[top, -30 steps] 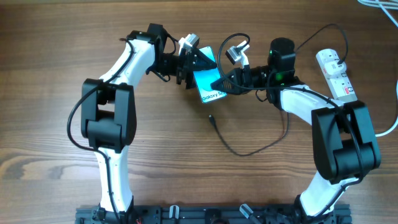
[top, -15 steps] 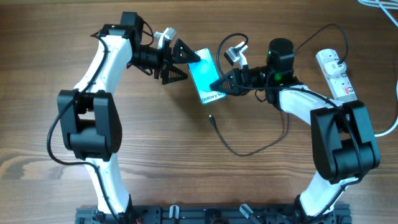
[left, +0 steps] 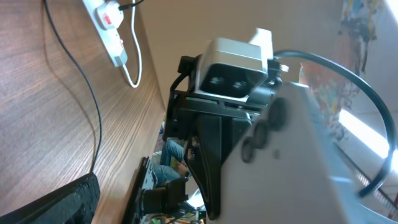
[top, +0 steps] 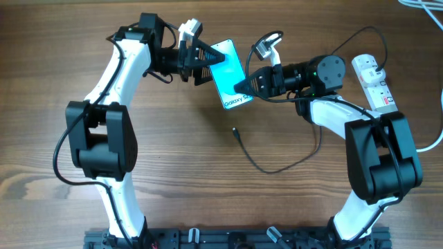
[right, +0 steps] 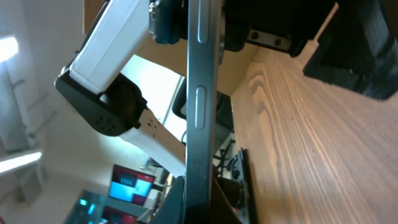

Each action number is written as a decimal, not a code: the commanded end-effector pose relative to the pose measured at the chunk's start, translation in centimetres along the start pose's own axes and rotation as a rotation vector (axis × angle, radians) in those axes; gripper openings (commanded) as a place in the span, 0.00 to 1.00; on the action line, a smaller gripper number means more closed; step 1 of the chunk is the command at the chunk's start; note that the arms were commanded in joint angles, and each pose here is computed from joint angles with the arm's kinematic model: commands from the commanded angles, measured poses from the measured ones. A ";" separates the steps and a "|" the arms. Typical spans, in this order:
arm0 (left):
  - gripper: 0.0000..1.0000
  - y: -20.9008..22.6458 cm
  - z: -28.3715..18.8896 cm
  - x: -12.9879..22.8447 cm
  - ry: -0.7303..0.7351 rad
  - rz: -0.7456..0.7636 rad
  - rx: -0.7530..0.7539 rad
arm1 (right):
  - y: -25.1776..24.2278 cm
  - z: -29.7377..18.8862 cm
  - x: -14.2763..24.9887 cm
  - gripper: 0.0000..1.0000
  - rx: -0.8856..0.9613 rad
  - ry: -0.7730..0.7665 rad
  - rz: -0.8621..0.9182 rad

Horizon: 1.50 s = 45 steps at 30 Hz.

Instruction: Plug charger to phone and switch on socket

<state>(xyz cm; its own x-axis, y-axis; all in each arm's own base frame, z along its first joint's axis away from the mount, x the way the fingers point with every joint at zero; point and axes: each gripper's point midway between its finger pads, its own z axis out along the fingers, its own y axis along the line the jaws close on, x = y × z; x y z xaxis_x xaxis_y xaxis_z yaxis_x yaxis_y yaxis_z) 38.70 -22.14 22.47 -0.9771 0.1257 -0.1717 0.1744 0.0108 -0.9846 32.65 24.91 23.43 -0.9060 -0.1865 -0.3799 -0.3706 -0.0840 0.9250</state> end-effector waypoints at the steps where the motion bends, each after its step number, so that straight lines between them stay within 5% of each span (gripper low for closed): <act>1: 0.99 -1.8 -0.2 0.1 -0.010 0.122 0.036 | 1.4 0.2 -2.3 0.04 -0.020 -0.106 0.071; 9: 0.99 -4.9 -0.6 -0.1 -0.017 0.273 0.001 | 1.6 0.0 -4.1 0.04 -0.036 -0.213 0.062; 13: 1.00 1.7 -2.4 -4.4 -0.187 -0.042 -0.425 | 1.4 -0.1 -4.6 0.04 -0.030 -0.242 0.041; 20: 1.00 -1.0 2.5 -5.5 -0.160 -0.007 -0.322 | -0.3 -0.1 -5.0 0.04 0.009 -0.265 0.015; 25: 0.63 -4.5 3.7 -5.3 -0.088 0.059 -0.157 | -0.7 -0.2 -5.0 0.04 0.023 -0.269 -0.011; 37: 0.64 -6.1 3.9 -3.8 -0.001 0.089 -0.057 | -0.9 -1.2 -7.6 0.04 0.039 -0.427 -0.019; 43: 0.56 -6.1 4.0 -3.7 0.000 0.090 -0.057 | -1.9 -1.4 -7.9 0.04 0.057 -0.454 0.046; 45: 0.45 -6.1 4.0 -3.7 0.000 0.090 -0.057 | -1.9 -1.3 -7.9 0.04 0.051 -0.453 0.073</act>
<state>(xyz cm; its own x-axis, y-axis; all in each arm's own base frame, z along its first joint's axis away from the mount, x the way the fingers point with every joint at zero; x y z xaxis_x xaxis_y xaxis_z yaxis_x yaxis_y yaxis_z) 42.28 -26.48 27.31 -0.9663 0.0772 -0.2458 0.2539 0.1252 -0.9591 39.25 25.69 24.00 -0.9365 0.1781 -0.3021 -0.3138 -0.0412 0.9486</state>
